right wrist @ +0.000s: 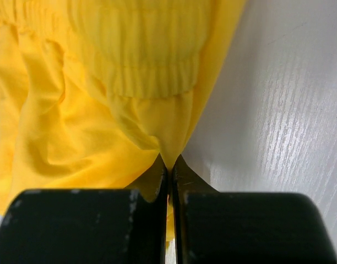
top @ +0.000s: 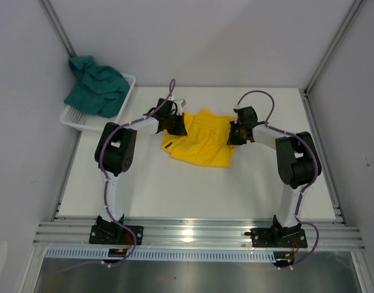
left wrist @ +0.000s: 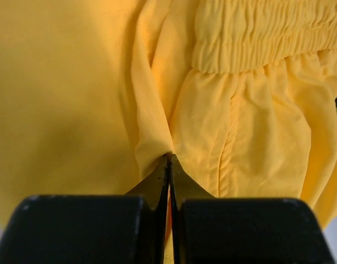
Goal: Fold and stack the shorts
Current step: Fold the shorts
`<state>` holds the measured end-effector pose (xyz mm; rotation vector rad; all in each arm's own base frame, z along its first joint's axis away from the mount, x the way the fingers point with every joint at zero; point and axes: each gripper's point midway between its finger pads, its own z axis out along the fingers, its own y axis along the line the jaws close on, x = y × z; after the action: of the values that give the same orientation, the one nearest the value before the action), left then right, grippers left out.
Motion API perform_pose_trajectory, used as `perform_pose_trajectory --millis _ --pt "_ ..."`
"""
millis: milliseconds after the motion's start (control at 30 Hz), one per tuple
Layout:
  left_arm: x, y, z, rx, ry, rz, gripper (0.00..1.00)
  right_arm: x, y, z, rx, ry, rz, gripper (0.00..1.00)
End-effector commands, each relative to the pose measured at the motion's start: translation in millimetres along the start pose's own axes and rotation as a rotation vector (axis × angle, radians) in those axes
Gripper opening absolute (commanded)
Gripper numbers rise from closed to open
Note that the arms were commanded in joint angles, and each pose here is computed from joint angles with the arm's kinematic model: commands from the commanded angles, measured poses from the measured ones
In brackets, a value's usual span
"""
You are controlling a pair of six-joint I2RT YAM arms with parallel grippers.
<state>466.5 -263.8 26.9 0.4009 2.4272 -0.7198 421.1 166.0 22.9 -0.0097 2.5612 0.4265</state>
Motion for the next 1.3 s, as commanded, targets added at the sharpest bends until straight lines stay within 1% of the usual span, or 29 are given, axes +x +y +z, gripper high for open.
perform_pose_trajectory --millis 0,33,100,133,167,200,267,300,333,367,400,433,467,500,533,600,633,667,700,733,800,833,867,900,933,1033,1100,1267 --pt "-8 16 -33 -0.054 -0.09 -0.097 0.0 18 -18 5 0.048 0.046 0.022 0.0" --pt "-15 15 -41 -0.073 -0.114 -0.098 0.0 17 -17 4 0.047 0.041 0.023 0.0" --pt "-14 25 -48 -0.125 -0.135 -0.118 0.0 16 -16 3 0.042 0.04 0.023 0.0" --pt "-9 25 -50 -0.129 -0.137 -0.139 0.0 16 -16 3 0.04 0.038 0.024 0.0" --pt "-18 21 -59 -0.127 -0.172 -0.14 0.0 14 -16 1 0.038 0.033 0.026 0.0" --pt "-13 23 -61 -0.135 -0.177 -0.15 0.0 15 -15 0 0.035 0.032 0.025 0.0" --pt "-15 23 -70 -0.149 -0.214 -0.157 0.0 11 -14 -3 0.024 0.016 0.03 0.0" --pt "-17 21 -72 -0.142 -0.223 -0.153 0.0 13 -12 -4 0.009 0.021 0.035 0.02" --pt "-17 16 -73 -0.121 -0.219 -0.144 0.0 10 -10 -4 -0.005 0.008 0.039 0.07" --pt "-22 13 -74 -0.105 -0.223 -0.138 0.02 10 -10 -5 -0.012 0.005 0.044 0.17" --pt "-21 10 -72 -0.091 -0.213 -0.138 0.1 9 -8 -7 -0.03 -0.006 0.051 0.19" --pt "-21 5 -71 -0.062 -0.203 -0.134 0.24 8 -8 -9 -0.036 -0.011 0.057 0.21" --pt "-26 2 -71 -0.045 -0.212 -0.127 0.29 8 -6 -10 -0.053 -0.013 0.061 0.25" --pt "-27 -3 -70 -0.028 -0.211 -0.12 0.33 6 -7 -12 -0.062 -0.026 0.067 0.26" --pt "-29 -7 -69 -0.013 -0.211 -0.111 0.4 6 -7 -13 -0.069 -0.027 0.073 0.26" --pt "-35 -20 -67 0.03 -0.215 -0.084 0.44 5 -4 -14 -0.093 -0.03 0.075 0.27" --pt "-36 -23 -66 0.04 -0.212 -0.062 0.49 6 -4 -14 -0.097 -0.028 0.08 0.27" --pt "-36 -27 -63 0.051 -0.203 -0.046 0.51 6 -3 -14 -0.106 -0.026 0.081 0.28" --pt "-40 -33 -59 0.056 -0.192 -0.017 0.55 6 -3 -13 -0.109 -0.025 0.082 0.29" --pt "-38 -33 -56 0.054 -0.177 -0.008 0.57 6 -2 -13 -0.116 -0.025 0.083 0.32" --pt "-46 -41 -54 0.07 -0.178 0.017 0.6 6 1 -14 -0.129 -0.026 0.082 0.38" --pt "-43 -41 -49 0.081 -0.167 0.016 0.64 6 1 -14 -0.133 -0.03 0.084 0.41" --pt "-43 -42 -46 0.095 -0.161 0.02 0.65 7 2 -15 -0.143 -0.028 0.089 0.42" --pt "-52 -49 -48 0.125 -0.17 0.033 0.67 5 3 -16 -0.15 -0.037 0.089 0.43" --pt "-47 -47 -39 0.129 -0.148 0.03 0.67 4 1 -17 -0.154 -0.043 0.093 0.44" --pt "-61 -47 -33 0.113 -0.147 0.054 0.68 4 5 -19 -0.179 -0.048 0.097 0.44" --pt "-49 -40 -20 0.108 -0.107 0.048 0.68 4 4 -19 -0.184 -0.049 0.104 0.45" --pt "-47 -34 -8 0.101 -0.081 0.051 0.68 5 5 -20 -0.214 -0.052 0.116 0.44"
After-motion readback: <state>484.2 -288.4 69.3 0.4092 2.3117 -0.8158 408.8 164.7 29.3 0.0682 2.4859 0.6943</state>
